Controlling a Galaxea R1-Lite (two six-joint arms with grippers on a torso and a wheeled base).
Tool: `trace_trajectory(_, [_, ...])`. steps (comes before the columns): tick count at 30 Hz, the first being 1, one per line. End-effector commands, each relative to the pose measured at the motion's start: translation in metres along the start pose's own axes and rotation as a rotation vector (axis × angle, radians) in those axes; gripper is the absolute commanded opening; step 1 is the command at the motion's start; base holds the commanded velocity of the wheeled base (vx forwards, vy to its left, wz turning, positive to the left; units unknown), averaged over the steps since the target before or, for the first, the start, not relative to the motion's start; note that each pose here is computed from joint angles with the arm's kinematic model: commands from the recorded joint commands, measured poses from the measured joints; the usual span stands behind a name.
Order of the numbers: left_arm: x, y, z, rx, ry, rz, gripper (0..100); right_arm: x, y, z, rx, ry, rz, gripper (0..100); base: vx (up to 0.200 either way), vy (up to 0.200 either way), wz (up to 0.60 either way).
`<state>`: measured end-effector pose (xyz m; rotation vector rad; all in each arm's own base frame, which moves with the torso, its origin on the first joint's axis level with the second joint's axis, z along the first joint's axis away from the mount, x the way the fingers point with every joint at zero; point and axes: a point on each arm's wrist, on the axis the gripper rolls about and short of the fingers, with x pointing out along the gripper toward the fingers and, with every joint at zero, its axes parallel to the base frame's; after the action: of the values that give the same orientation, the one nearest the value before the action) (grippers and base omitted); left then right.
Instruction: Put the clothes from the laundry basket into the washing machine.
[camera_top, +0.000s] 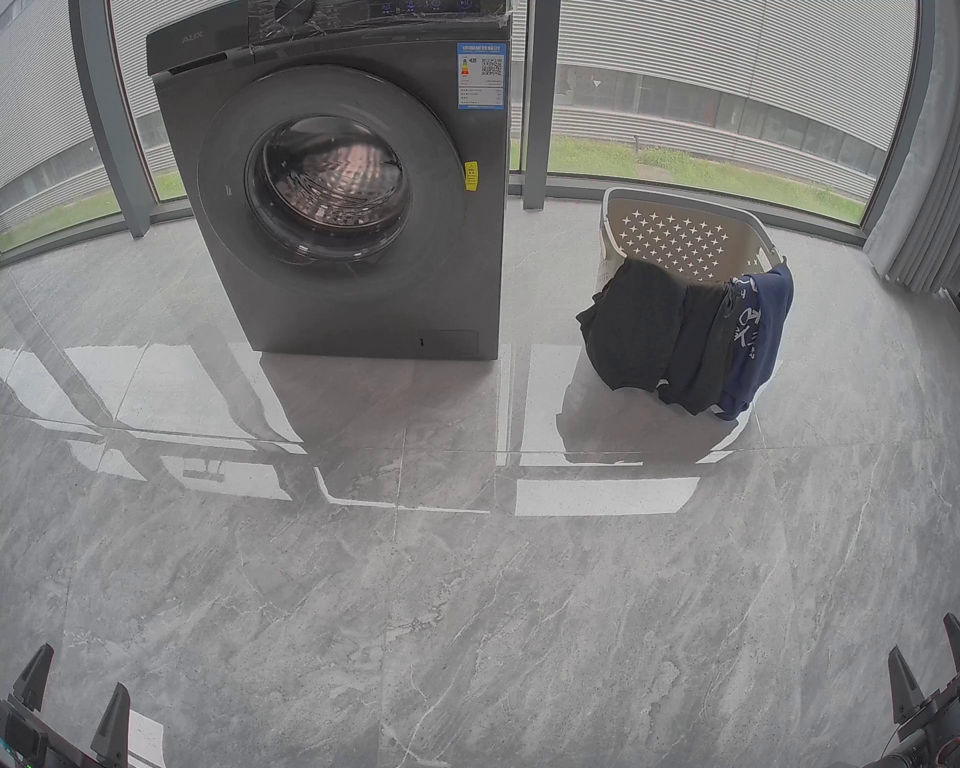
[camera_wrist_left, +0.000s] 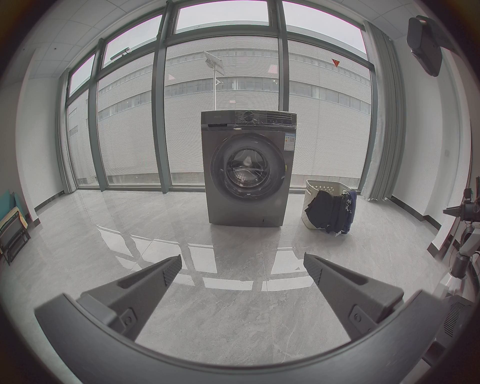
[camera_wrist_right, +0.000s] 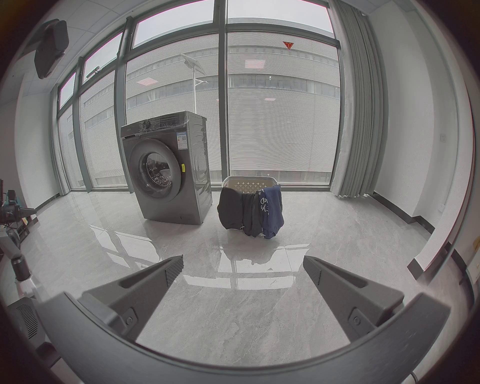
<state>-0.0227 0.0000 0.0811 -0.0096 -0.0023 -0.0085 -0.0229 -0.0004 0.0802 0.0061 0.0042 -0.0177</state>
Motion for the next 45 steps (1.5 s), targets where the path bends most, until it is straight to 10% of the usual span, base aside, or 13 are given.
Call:
trace_trajectory(1, [-0.0001,0.0001,-0.0053,0.000,-0.001,-0.001,100,0.0004,-0.0001,-0.0046,0.003,0.005,-0.002,100,0.000,0.000,0.00])
trace_trajectory(45, [-0.0001,0.0000,-0.0050,-0.016,-0.004,0.002,100,0.0007,0.0000,-0.0045,0.003,0.008,-0.004,100,0.068,0.000,-0.04])
